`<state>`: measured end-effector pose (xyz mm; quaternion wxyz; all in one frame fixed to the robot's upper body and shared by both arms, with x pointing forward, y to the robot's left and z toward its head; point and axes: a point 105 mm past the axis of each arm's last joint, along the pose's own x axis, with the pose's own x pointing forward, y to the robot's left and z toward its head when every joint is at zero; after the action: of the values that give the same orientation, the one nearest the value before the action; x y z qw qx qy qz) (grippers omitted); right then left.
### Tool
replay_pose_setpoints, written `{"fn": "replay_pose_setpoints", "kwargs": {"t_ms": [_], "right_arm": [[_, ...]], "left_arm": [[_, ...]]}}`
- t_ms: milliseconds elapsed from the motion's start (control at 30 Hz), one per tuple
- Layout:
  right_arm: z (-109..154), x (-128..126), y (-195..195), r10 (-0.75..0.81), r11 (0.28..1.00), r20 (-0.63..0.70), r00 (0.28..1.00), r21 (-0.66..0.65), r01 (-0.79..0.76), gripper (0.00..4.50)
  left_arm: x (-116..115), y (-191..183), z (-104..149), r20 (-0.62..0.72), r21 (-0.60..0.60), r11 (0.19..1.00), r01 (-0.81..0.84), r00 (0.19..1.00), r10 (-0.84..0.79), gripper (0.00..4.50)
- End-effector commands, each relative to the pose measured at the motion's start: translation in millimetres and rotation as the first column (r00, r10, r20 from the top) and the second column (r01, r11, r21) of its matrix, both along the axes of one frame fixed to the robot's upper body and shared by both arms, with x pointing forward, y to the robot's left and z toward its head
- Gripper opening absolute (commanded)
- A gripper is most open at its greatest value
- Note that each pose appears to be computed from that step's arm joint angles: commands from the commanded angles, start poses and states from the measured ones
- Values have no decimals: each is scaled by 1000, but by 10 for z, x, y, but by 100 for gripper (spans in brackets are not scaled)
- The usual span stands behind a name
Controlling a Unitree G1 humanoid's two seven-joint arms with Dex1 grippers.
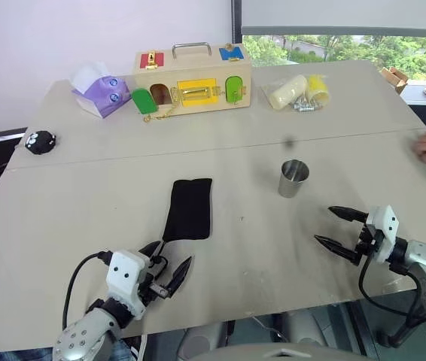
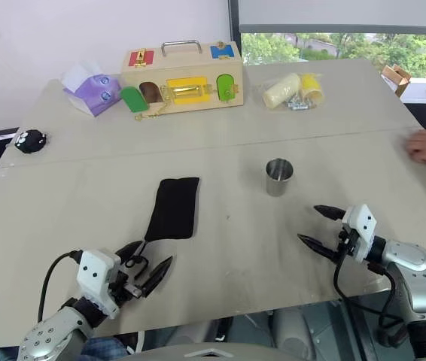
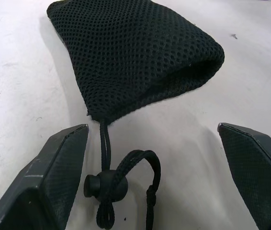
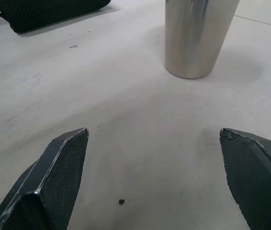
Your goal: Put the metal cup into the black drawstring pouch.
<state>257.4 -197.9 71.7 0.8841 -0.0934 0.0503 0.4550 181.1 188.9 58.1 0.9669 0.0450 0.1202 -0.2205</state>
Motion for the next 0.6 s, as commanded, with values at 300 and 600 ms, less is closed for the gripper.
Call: {"fn": "replay_pose_setpoints", "kwargs": {"t_ms": [300,600], "right_arm": [[107,-25,32,-5,1000,44,999,28,4,443],[104,-37,49,-2,999,46,999,37,0,443]], "left_arm": [[-24,-16,-3,6,-17,998,53,999,-53,450],[-45,-26,-13,2,-22,998,59,998,-59,450]]}}
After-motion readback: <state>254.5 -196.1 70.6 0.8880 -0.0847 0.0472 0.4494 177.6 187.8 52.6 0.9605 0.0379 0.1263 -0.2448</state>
